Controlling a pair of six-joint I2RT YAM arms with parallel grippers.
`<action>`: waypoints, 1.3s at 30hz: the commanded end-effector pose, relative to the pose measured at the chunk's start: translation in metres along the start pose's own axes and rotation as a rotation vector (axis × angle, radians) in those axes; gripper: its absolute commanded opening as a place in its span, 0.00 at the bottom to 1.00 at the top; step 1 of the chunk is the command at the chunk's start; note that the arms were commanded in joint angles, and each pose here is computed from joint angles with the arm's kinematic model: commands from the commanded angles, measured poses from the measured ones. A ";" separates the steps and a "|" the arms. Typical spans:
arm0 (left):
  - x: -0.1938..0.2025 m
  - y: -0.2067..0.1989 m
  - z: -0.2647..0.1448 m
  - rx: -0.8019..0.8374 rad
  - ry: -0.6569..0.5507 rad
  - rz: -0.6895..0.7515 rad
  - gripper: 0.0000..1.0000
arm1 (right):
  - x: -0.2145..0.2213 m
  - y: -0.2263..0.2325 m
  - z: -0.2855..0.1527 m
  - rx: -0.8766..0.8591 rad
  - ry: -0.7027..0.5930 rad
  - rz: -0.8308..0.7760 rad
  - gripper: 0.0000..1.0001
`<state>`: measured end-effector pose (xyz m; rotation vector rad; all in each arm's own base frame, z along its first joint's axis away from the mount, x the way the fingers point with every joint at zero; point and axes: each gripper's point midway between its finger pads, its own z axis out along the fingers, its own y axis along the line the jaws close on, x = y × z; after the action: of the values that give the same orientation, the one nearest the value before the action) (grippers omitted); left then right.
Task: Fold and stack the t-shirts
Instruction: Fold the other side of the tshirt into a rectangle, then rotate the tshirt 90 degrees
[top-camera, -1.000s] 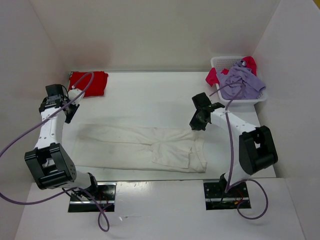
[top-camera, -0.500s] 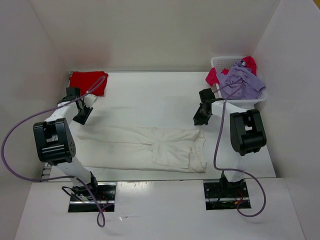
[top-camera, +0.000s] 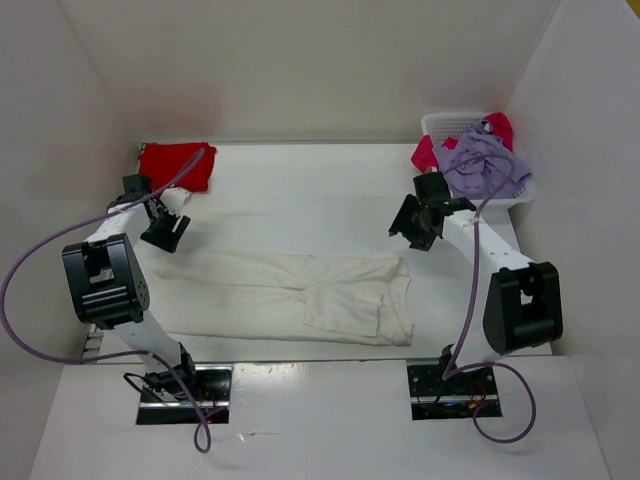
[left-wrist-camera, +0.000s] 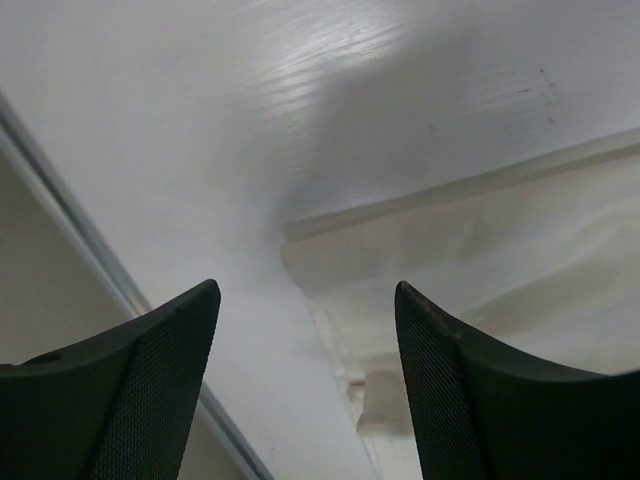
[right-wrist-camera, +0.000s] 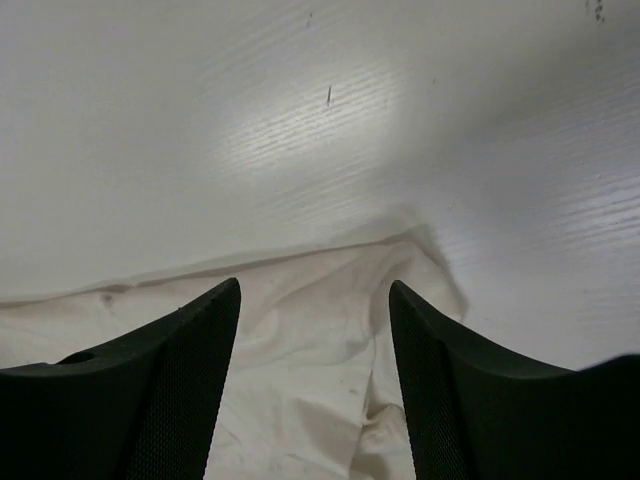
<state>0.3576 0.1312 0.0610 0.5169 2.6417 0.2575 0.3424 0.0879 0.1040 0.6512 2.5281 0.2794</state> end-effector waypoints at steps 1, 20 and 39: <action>-0.006 -0.017 0.012 0.118 -0.023 0.015 0.78 | 0.039 -0.019 0.019 0.044 0.136 -0.027 0.67; 0.043 -0.006 0.046 0.023 0.155 -0.007 0.00 | 0.033 -0.046 0.092 0.138 0.229 -0.012 0.00; 0.073 0.004 0.022 -0.042 0.228 -0.060 0.04 | -0.051 0.042 0.016 -0.022 -0.072 -0.057 0.88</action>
<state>0.3362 0.1636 0.0198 0.4353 2.7738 0.3709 0.4279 0.1174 0.0725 0.4638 2.6120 0.3245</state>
